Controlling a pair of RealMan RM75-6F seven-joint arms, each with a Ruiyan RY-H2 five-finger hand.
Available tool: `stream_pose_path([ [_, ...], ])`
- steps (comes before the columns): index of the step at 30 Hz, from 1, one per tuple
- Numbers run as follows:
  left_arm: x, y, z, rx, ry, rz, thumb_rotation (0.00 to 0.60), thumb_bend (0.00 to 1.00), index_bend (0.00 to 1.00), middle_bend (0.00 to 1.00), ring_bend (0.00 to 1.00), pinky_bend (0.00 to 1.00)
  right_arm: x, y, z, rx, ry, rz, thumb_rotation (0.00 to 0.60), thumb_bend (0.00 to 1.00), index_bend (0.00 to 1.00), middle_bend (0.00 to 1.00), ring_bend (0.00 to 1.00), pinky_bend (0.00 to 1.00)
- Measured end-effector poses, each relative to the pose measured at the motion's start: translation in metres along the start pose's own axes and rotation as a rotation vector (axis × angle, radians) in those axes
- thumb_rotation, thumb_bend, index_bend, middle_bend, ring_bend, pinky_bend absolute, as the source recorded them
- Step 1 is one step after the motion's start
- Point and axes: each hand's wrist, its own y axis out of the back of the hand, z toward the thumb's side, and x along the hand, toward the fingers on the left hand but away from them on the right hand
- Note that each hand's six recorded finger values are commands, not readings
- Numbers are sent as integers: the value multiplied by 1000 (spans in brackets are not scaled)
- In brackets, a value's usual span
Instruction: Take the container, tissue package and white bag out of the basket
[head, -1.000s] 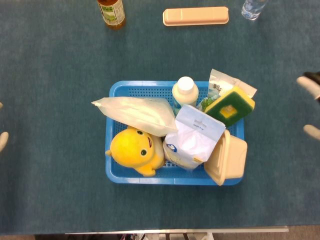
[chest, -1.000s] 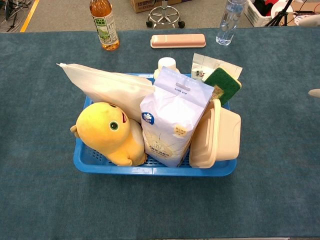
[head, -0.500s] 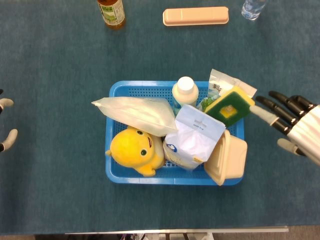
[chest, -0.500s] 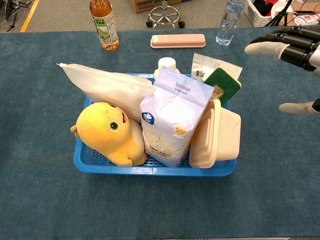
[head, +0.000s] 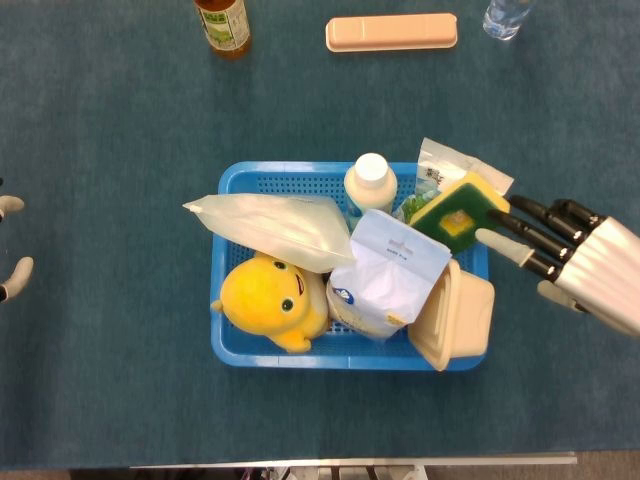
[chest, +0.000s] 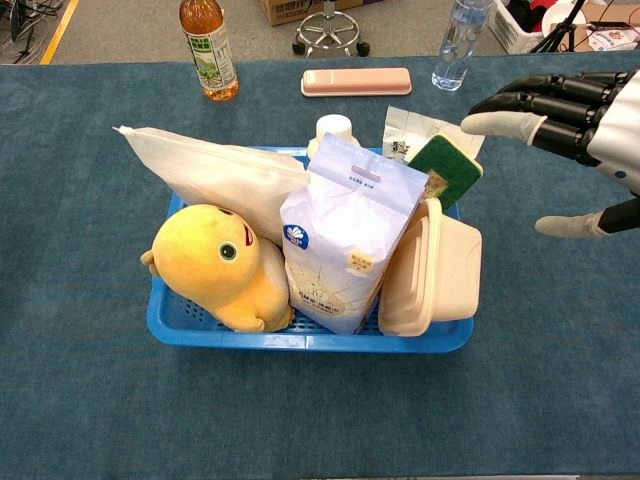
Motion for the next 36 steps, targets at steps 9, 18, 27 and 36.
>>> stream_pose_path([
  [9,2,0,0,0,4,-5,600,238,302,181,119,293,-4,-6,-3,-23,-1,-31,600,0,153,213,175,408],
  [18,2,-2,-2,-3,7,-6,600,239,302,181,119,293,-6,-10,0,-34,39,-57,600,0,153,215,175,408],
  [27,3,-4,-1,-4,4,-15,600,239,302,181,119,293,-6,-16,3,-69,71,-64,600,0,153,218,175,416],
  [36,8,-5,7,14,-10,-25,600,239,303,181,119,293,-8,-20,7,-105,115,-89,600,0,153,221,175,421],
])
